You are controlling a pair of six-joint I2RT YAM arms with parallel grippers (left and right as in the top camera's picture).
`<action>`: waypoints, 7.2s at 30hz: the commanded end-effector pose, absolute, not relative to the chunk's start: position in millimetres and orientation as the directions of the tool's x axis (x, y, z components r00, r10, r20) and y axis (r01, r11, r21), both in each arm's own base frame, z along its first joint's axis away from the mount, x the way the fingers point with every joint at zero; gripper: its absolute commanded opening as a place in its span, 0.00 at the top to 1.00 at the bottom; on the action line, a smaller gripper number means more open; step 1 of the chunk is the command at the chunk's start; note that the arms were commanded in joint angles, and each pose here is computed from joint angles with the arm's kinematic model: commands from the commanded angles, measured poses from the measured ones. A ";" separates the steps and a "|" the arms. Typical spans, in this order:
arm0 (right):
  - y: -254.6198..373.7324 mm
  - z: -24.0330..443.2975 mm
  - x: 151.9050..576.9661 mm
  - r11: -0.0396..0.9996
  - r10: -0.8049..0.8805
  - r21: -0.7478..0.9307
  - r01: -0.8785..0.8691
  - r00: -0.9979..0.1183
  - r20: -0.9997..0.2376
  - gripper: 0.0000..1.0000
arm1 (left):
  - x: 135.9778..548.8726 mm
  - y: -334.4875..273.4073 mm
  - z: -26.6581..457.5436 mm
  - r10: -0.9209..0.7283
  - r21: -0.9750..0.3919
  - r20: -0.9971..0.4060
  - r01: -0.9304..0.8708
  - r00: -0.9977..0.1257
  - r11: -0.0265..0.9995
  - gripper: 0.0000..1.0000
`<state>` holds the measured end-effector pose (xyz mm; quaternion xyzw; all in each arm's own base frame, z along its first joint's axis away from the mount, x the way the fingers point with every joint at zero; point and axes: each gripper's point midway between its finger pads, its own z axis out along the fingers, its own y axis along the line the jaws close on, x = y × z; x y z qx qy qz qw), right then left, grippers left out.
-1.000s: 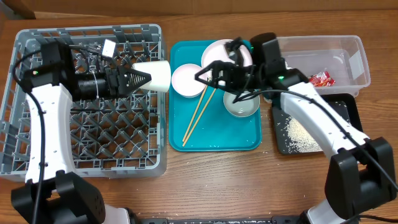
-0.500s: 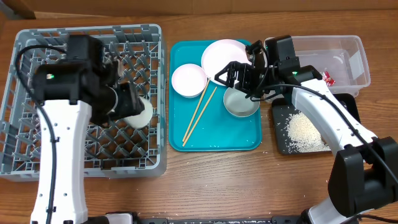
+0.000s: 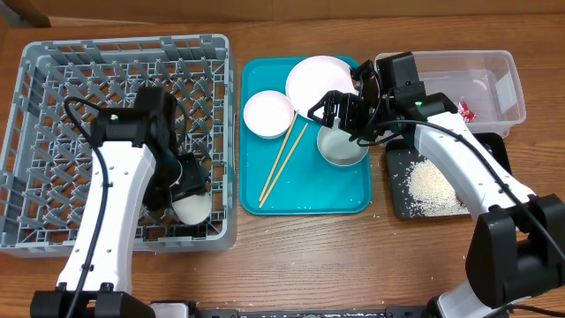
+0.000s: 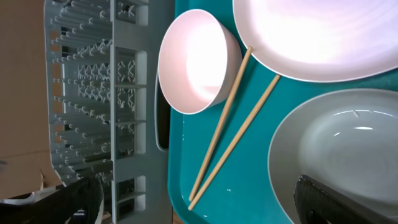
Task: Sort waste into correct bins and load items into the dishwasher
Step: 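Place the white cup into the dish rack with left gripper, then grasp the pink-white bowl on the teal tray with left gripper, then place the pink-white bowl upright in the rack's back corner, then reach left gripper to the grey bowl on the teal tray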
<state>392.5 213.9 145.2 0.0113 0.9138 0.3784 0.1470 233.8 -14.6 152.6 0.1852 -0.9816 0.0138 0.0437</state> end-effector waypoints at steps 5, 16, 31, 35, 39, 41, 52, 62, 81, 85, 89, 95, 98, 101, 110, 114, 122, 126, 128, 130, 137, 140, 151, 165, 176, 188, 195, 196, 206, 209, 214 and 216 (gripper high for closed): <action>214.2 144.5 394.2 0.721 0.126 0.686 -0.100 -0.954 -0.272 0.00 | 224.8 -10.8 124.7 -0.383 0.033 0.116 -0.382 -0.916 0.924 0.70; 214.2 144.5 394.1 0.721 0.125 0.686 -0.100 -0.954 -0.271 0.00 | 236.5 -15.2 106.2 -0.378 -0.011 0.077 -0.380 -0.923 0.925 0.17; 216.0 143.1 385.6 0.712 0.093 0.693 -0.112 -0.963 -0.252 0.00 | 341.0 -66.5 212.5 -0.037 -0.116 -0.370 0.006 -0.928 0.993 0.00; 214.7 140.1 380.7 0.717 0.091 0.691 -0.094 -0.970 -0.226 0.00 | 380.6 -89.7 205.0 0.067 -0.109 -0.394 0.119 -0.917 0.987 0.00; 213.0 136.6 375.3 0.724 0.089 0.686 -0.073 -0.976 -0.199 0.00 | 430.2 -106.5 190.4 0.162 -0.086 -0.363 0.206 -0.918 0.975 0.00; 211.0 134.1 373.3 0.733 0.091 0.677 -0.061 -0.978 -0.187 0.00 | 458.7 -115.6 184.9 0.214 -0.071 -0.385 0.260 -0.898 0.963 0.00; 196.1 119.5 365.6 0.796 0.112 0.606 0.001 -0.983 -0.145 0.00 | 518.3 -166.3 108.6 0.589 0.057 -0.373 0.615 -0.717 0.786 0.03; 196.1 119.4 365.5 0.796 0.112 0.605 0.001 -0.983 -0.145 0.00 | 517.8 -159.1 63.2 0.620 0.089 -0.273 0.622 -0.736 0.778 0.25; 194.3 118.6 367.4 0.803 0.116 0.596 0.002 -0.981 -0.153 0.00 | 506.2 -151.9 29.8 0.618 0.074 -0.217 0.619 -0.755 0.782 0.56; 194.3 118.6 367.4 0.803 0.116 0.596 0.002 -0.981 -0.153 0.00 | 506.3 -151.3 29.6 0.617 0.073 -0.217 0.618 -0.756 0.783 0.81; 194.3 118.5 367.1 0.803 0.116 0.596 0.003 -0.982 -0.152 0.00 | 506.7 -150.0 29.6 0.615 0.073 -0.217 0.616 -0.758 0.785 0.96; 193.9 117.9 365.8 0.804 0.116 0.594 0.007 -0.982 -0.146 0.00 | 508.8 -136.6 34.1 0.610 0.121 -0.194 0.598 -0.768 0.792 0.96; 193.9 118.0 366.1 0.804 0.116 0.594 0.006 -0.982 -0.147 0.00 | 509.8 -124.5 53.5 0.609 0.181 -0.173 0.583 -0.774 0.792 0.96; 194.4 118.8 367.8 0.803 0.117 0.596 0.001 -0.981 -0.155 0.00 | 512.0 -114.4 90.3 0.605 0.244 -0.180 0.561 -0.776 0.791 0.96; 184.3 113.8 375.3 0.840 0.137 0.542 0.012 -0.972 -0.191 0.00 | 525.8 -0.3 250.5 0.144 0.591 -0.547 -0.258 -0.824 0.764 0.96; 181.5 112.4 376.7 0.849 0.141 0.528 0.016 -0.970 -0.198 0.00 | 516.7 28.5 263.9 -0.013 0.552 -0.699 -0.552 -0.715 0.625 0.96; 176.2 110.0 379.1 0.866 0.149 0.500 0.025 -0.966 -0.210 0.00 | 517.5 44.4 233.4 -0.011 0.582 -0.763 -0.694 -0.646 0.424 0.96; 176.2 110.0 379.2 0.866 0.149 0.500 0.025 -0.966 -0.210 0.00 | 522.9 45.3 204.3 0.021 0.641 -0.729 -0.671 -0.684 0.373 0.96; 176.2 110.0 379.2 0.866 0.149 0.500 0.024 -0.966 -0.210 0.00 | 523.3 46.5 194.6 0.039 0.666 -0.714 -0.662 -0.699 0.344 0.96; 176.2 110.0 379.2 0.866 0.149 0.500 0.024 -0.966 -0.210 0.00 | 522.6 48.0 189.6 0.060 0.686 -0.705 -0.659 -0.706 0.309 0.96; 176.3 110.1 379.4 0.866 0.149 0.500 0.024 -0.966 -0.211 0.00 | 524.0 44.8 183.3 0.062 0.689 -0.701 -0.653 -0.710 0.314 0.96; 176.3 110.1 379.3 0.865 0.149 0.500 0.024 -0.966 -0.211 0.00 | 524.9 36.7 178.6 0.060 0.693 -0.690 -0.634 -0.722 0.343 0.96; 176.2 109.2 376.5 0.864 0.154 0.502 0.036 -0.969 -0.195 0.00 | 527.9 -1.4 141.5 -0.014 0.648 -0.635 -0.542 -0.773 0.536 0.96; 176.9 110.5 379.4 0.862 0.155 0.505 0.030 -0.966 -0.207 0.00 | 527.7 -28.7 120.2 -0.013 0.628 -0.555 -0.429 -0.832 0.649 0.39; 178.3 111.2 377.5 0.854 0.173 0.518 0.053 -0.967 -0.187 0.00 | 534.1 -77.5 119.6 0.011 0.501 -0.485 -0.268 -0.874 0.823 0.10; 136.1 276.2 402.5 0.826 0.357 0.563 -0.019 -0.756 -0.549 0.00 | 480.6 -212.7 193.0 0.231 -0.130 -0.361 0.294 -0.903 0.947 0.00; 44.6 373.3 351.4 0.852 0.493 0.515 0.093 -0.476 -0.729 0.00 | 440.5 -236.1 155.1 0.305 -0.183 -0.186 0.338 -0.934 0.923 0.05; 35.9 379.4 343.4 0.851 0.503 0.514 0.108 -0.452 -0.737 0.00 | 439.2 -241.9 148.3 0.316 -0.184 -0.180 0.347 -0.932 0.919 0.06; 5.8 360.8 303.6 0.835 0.546 0.493 0.245 -0.486 -0.683 0.00 | 429.6 -287.7 73.5 0.379 -0.159 -0.162 0.403 -0.911 0.901 0.18; 6.0 351.1 306.3 0.834 0.547 0.485 0.263 -0.513 -0.662 0.00 | 420.5 -296.6 56.8 0.402 -0.155 -0.147 0.423 -0.904 0.893 0.30; 6.7 336.9 312.6 0.832 0.548 0.475 0.285 -0.551 -0.630 0.00 | 409.8 -297.9 42.9 0.420 -0.137 -0.115 0.433 -0.900 0.891 0.54; 7.3 332.4 315.5 0.832 0.548 0.473 0.290 -0.562 -0.619 0.00 | 408.8 -297.1 41.8 0.418 -0.136 -0.110 0.430 -0.902 0.892 0.68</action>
